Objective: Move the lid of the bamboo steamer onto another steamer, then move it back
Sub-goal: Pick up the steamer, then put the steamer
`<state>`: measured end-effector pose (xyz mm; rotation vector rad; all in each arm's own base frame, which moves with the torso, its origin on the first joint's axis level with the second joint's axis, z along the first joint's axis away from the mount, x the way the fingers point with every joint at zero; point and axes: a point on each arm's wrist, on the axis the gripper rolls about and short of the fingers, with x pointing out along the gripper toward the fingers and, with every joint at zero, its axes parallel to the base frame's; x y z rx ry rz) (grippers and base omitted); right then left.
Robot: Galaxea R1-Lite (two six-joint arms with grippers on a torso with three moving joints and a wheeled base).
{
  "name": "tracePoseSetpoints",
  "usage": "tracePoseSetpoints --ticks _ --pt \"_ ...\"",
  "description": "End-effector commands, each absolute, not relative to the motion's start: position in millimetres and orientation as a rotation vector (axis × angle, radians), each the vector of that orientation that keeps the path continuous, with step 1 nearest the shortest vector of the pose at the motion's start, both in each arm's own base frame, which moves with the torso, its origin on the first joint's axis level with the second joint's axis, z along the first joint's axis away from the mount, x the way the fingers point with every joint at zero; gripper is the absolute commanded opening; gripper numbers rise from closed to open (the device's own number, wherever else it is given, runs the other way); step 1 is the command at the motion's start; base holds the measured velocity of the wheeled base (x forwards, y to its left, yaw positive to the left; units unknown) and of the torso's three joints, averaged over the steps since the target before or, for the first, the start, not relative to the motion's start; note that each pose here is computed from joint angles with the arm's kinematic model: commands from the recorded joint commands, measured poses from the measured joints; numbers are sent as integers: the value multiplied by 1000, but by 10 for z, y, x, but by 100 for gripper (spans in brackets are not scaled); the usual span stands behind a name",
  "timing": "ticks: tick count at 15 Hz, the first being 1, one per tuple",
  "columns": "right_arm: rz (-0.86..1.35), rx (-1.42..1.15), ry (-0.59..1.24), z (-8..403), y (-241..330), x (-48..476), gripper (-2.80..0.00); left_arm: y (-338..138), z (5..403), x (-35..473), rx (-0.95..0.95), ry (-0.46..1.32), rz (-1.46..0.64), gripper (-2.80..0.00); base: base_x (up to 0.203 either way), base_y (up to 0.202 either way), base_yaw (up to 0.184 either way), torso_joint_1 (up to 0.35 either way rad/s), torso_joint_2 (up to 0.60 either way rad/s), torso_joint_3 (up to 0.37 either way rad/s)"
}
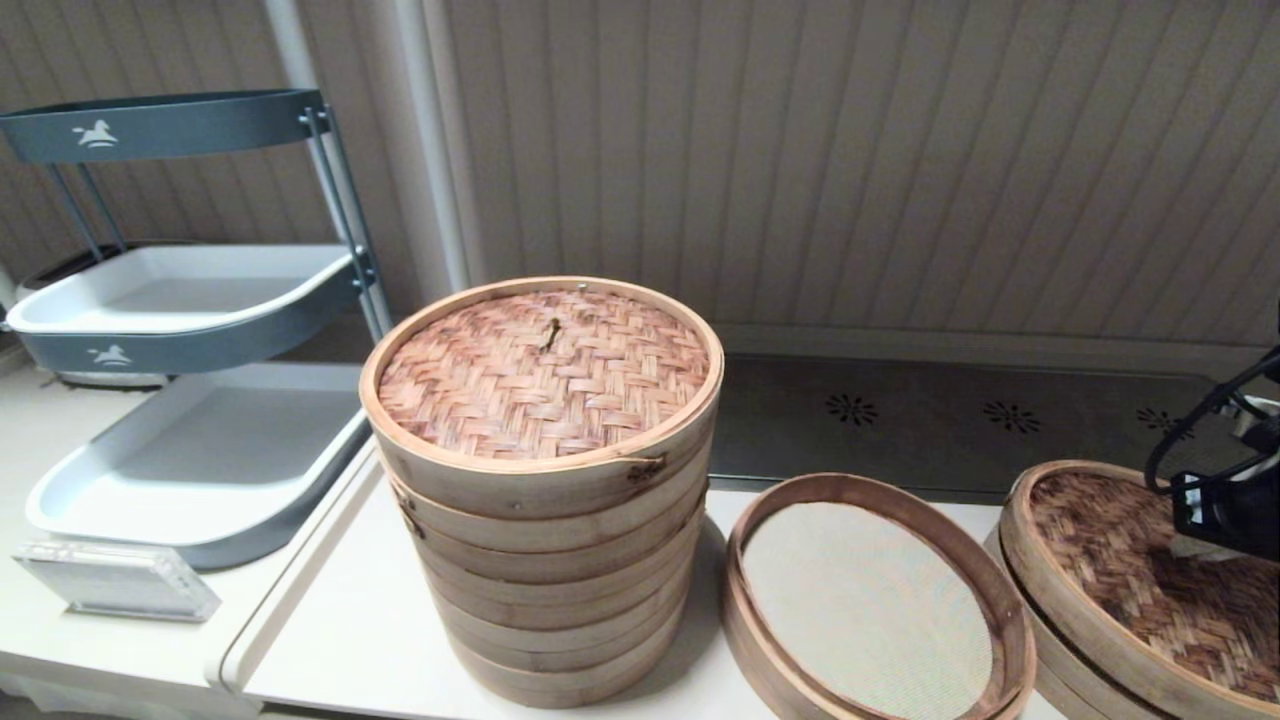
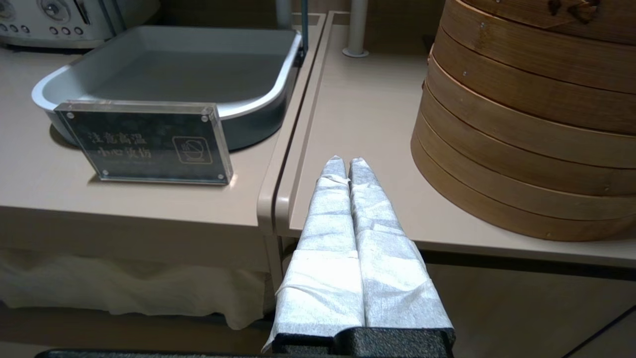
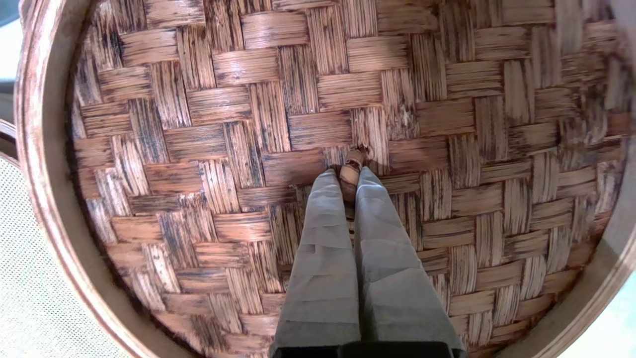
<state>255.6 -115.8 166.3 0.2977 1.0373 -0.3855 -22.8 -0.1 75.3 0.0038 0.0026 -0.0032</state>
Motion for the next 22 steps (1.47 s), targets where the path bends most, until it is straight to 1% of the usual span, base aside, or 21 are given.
tracePoseSetpoints --ticks 1,16,22 --pt "-387 296 1025 1697 -1150 2540 -280 -1 745 -225 3 7 -3 -280 0 0 0 0 0 0" --pt "-380 265 943 1947 -1073 2447 -280 -1 743 -225 5 8 -4 -280 0 0 0 0 0 0" --pt "-331 238 944 2010 -928 2471 -280 -1 745 -225 4 6 -3 -280 0 0 0 0 0 0"
